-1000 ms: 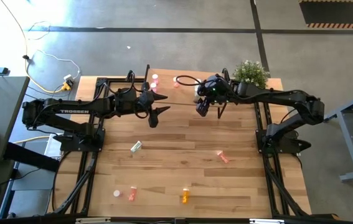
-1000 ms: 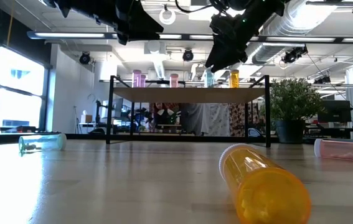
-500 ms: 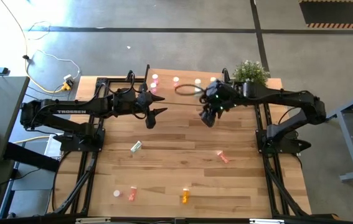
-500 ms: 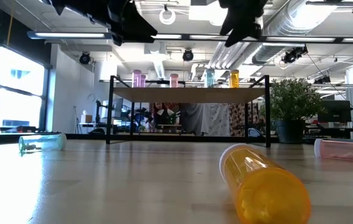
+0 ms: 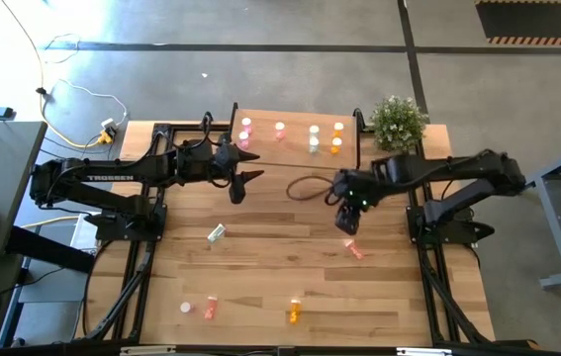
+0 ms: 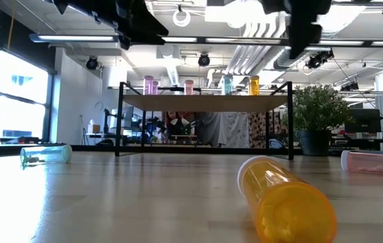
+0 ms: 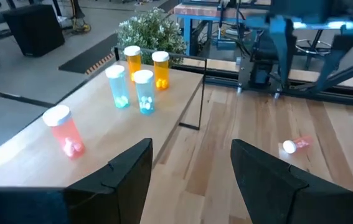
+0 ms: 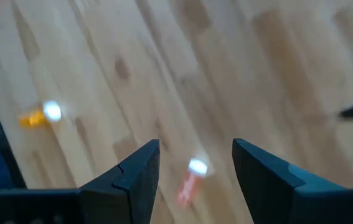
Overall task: Pick and place medicine bottles onto shelf by color
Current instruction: Put the top pink pill bottle aligned with the other pink pill bottle on the shelf
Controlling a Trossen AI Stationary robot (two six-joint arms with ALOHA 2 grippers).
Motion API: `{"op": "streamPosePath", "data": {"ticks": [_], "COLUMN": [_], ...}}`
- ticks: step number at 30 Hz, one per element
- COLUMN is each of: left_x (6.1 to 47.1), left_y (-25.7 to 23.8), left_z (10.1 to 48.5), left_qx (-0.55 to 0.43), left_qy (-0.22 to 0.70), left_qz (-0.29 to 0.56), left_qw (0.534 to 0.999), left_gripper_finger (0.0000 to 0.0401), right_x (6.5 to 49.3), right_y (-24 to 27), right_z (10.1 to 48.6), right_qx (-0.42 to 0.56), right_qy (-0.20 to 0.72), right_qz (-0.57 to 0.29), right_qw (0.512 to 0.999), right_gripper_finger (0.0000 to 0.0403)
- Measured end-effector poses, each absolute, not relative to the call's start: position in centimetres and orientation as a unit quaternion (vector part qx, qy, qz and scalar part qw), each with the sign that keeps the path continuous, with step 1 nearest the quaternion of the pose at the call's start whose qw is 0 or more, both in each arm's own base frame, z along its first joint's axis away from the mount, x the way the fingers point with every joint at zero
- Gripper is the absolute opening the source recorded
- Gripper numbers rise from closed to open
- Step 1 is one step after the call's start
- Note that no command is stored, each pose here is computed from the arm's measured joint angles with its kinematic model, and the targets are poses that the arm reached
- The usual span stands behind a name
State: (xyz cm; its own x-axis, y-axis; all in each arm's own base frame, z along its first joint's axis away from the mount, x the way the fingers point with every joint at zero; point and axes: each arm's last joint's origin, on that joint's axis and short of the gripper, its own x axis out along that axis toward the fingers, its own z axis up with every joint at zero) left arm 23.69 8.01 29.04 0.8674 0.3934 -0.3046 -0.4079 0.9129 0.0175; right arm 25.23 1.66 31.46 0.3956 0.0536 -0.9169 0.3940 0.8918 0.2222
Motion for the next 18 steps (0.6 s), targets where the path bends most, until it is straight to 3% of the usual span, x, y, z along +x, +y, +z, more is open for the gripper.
{"op": "streamPosePath", "data": {"ticks": [18], "left_x": [23.8], "left_y": [7.8], "left_z": [29.0], "left_qx": [-0.052], "left_qy": [0.149], "left_qz": [0.203], "left_qw": [0.966], "left_gripper_finger": [0.0209], "right_x": [20.8], "right_y": [6.3], "right_z": [24.0], "right_qx": [0.279], "right_qy": [0.593], "right_qz": [-0.106], "right_qw": [0.748], "right_gripper_finger": [0.0192]}}
